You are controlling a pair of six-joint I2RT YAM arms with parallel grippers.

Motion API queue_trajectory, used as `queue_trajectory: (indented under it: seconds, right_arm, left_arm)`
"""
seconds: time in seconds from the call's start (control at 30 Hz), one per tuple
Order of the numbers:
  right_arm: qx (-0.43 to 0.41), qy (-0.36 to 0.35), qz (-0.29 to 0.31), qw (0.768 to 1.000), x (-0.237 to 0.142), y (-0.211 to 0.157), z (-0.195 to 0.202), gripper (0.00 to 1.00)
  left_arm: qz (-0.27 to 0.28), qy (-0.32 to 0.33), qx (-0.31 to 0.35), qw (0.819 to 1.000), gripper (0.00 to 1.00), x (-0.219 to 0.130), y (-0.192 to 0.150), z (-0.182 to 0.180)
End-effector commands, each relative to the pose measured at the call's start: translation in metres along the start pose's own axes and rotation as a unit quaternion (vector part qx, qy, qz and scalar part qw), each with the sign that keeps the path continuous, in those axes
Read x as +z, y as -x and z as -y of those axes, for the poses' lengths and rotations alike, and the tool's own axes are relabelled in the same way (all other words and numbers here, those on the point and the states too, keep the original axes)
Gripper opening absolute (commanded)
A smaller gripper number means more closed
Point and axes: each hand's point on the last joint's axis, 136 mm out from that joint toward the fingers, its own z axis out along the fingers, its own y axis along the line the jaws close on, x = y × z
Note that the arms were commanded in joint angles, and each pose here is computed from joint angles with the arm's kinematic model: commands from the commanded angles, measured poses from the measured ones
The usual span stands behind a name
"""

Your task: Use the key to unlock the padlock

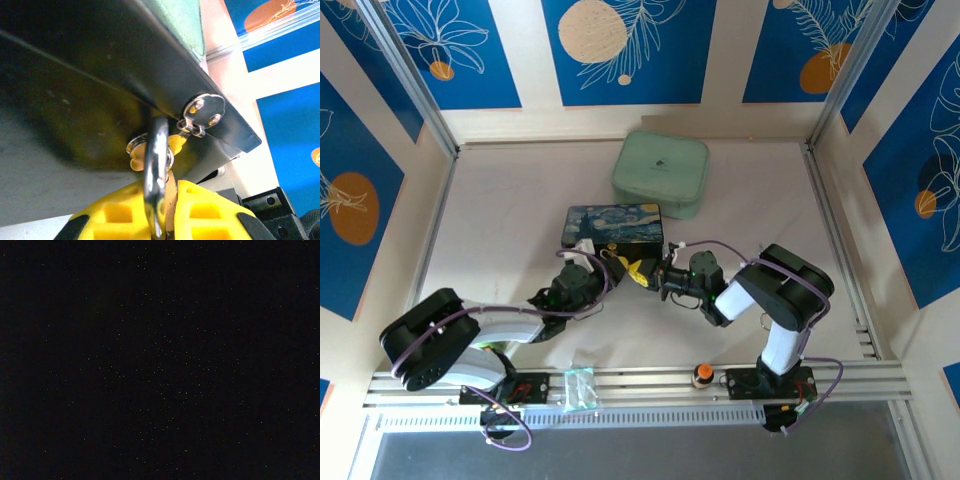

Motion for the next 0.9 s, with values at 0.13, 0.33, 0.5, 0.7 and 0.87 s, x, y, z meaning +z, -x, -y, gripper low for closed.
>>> queue_trajectory:
  seconds: [0.13,0.33,0.5,0.7,0.87]
  right_arm:
    - [-0.043,0.032,0.022,0.998,0.010,0.002,-0.018,0.00]
    - [-0.030,0.005,0.028,0.999,0.003,0.007,0.005,0.28]
    - [-0.026,-0.050,0.056,0.997,-0.019,0.010,0.037,0.35]
    - [-0.059,-0.086,0.072,0.992,-0.043,0.008,0.046,0.37]
    - [-0.110,-0.150,0.084,0.979,-0.061,0.010,0.043,0.41]
  left_arm:
    - [-0.098,-0.124,-0.011,0.987,0.00,-0.010,-0.042,0.066]
    - [-0.093,-0.103,-0.007,0.990,0.00,-0.010,-0.039,0.058]
    - [-0.085,-0.088,-0.009,0.992,0.00,-0.009,-0.035,0.054]
    - [-0.079,-0.066,-0.005,0.995,0.00,-0.010,-0.031,0.044]
    - [-0.078,-0.051,-0.003,0.996,0.00,-0.011,-0.029,0.040]
